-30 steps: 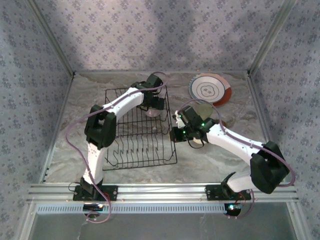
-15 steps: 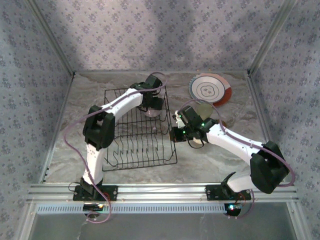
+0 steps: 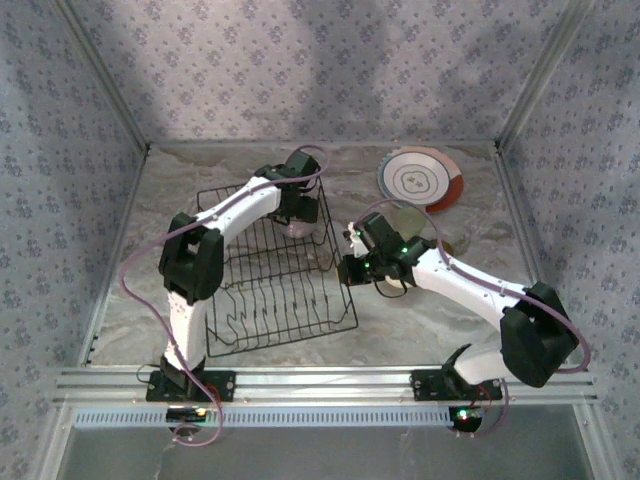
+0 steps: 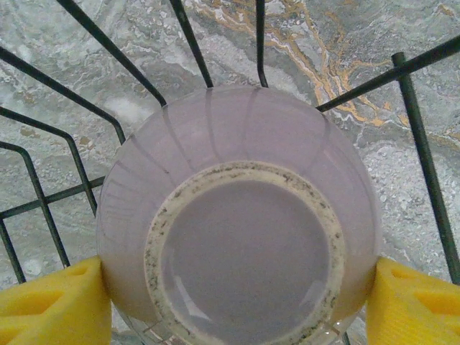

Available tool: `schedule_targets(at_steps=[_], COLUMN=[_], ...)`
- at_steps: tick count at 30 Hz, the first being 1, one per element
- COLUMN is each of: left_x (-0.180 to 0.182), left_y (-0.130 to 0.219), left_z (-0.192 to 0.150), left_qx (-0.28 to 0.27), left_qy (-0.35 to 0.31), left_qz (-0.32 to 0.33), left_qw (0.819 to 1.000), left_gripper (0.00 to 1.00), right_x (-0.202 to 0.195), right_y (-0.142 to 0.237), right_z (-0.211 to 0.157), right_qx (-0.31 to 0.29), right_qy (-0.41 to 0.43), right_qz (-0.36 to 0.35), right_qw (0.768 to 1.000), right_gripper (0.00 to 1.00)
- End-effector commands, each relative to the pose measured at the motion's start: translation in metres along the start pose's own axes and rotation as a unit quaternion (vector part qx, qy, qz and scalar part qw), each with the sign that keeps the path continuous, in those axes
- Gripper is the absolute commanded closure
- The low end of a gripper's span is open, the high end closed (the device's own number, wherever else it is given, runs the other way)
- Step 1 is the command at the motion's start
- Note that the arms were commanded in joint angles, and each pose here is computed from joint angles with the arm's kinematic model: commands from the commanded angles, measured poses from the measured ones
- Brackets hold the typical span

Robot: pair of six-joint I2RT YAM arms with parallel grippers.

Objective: Unload the mixed dishes from the dish rack

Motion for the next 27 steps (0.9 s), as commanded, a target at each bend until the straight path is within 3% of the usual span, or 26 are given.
schedule_targets(at_steps=[1, 22, 27], left_x=[0.006, 0.010, 0.014], left_y=[0.040, 0.102, 0.111], left_z=[0.016, 0.022, 0.015], left_qx=[-0.042, -0.087, -0.089], left_qy=[0.005, 0.039, 0.055], left_qz=[-0.009, -0.097, -0.127], left_qw=[0.999, 0.991, 0.986], left_gripper=[0.79, 0.82, 0.82], right_x=[0.009, -0.016, -0.006], right_y=[0.007, 0.022, 0.032], right_z=[0.002, 0.027, 0.041], right_qx=[-0.008, -0.098, -0.139], right_qy=[0.031, -0.062, -0.062], right_qz=[0.008, -0.026, 0.000], right_qw=[0.999, 0.993, 0.988], right_gripper=[0.93, 0.98, 0.83])
Point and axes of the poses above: each hand's point on the last joint's axis, 136 mm out from that joint toward the fingers, its own y axis back along the fingers, its own x axis along the line the jaws close on, z = x × y, the point moved 2 cm from there along y, back along the fingers, and after that the axes turned 8 degrees about -y, right-handed, at the moved point
